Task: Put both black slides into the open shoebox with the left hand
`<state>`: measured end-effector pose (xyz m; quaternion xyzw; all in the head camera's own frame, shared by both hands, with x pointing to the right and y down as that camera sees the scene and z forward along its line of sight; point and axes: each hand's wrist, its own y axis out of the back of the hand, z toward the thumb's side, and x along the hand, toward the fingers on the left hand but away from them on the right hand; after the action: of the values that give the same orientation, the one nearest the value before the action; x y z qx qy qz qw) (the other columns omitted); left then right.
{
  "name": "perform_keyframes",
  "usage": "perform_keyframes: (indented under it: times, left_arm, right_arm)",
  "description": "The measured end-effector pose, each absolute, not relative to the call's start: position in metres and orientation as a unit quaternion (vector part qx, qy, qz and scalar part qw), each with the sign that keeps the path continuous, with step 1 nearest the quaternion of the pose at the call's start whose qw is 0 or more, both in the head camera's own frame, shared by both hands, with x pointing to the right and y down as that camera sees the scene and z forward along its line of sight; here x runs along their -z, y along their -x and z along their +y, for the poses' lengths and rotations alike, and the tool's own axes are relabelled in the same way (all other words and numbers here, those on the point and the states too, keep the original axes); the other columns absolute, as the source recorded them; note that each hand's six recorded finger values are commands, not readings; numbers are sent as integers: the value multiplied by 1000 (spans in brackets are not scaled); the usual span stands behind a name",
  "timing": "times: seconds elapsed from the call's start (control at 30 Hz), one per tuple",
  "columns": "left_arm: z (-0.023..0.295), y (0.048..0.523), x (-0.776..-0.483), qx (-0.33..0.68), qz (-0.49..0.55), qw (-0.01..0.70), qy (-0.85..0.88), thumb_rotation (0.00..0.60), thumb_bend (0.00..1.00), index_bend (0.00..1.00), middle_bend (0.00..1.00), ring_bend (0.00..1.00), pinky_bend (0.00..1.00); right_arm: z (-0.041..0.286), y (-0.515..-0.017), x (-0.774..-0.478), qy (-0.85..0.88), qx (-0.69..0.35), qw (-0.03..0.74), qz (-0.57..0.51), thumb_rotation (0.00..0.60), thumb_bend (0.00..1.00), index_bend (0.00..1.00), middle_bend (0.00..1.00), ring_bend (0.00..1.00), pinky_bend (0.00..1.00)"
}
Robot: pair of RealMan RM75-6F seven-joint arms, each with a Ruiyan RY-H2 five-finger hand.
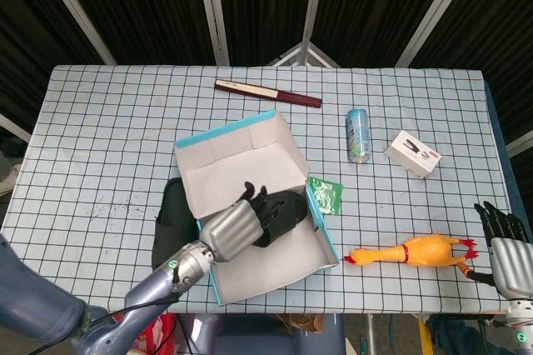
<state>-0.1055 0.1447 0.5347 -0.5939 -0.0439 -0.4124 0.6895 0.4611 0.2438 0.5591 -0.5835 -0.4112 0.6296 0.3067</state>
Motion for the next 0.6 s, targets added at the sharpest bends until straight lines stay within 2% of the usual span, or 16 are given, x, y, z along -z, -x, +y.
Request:
perform_keyframes:
  times: [0.13, 0.2, 0.3, 0.4, 0.6]
  left_arm:
    - [132, 143, -525, 443, 13, 620, 647, 600, 122, 42, 238, 112, 242]
    - [130, 158, -521, 447, 36, 597, 665, 600, 122, 54, 285, 126, 261]
    - [131, 183, -515, 445, 68, 567, 690, 600, 122, 76, 330, 156, 291]
    - [137, 207, -512, 439, 94, 545, 708, 600, 122, 90, 331, 161, 295]
    - [151, 271, -528, 461, 112, 518, 712, 600, 146, 127, 366, 200, 338]
  right_arm:
    - [243, -461, -559, 582, -630, 307, -412, 600, 162, 0, 52, 92, 67]
    - [243, -460, -560, 583, -631, 307, -410, 600, 162, 0, 52, 92, 67]
    - [244, -460, -560, 584, -631, 306, -409, 600, 162, 0, 52, 92, 67]
    - [244, -460, -560, 583, -631, 306, -410, 600, 162, 0, 52, 92, 67]
    - [244, -459, -562, 585, -632, 306, -405, 600, 162, 0, 52, 92, 67]
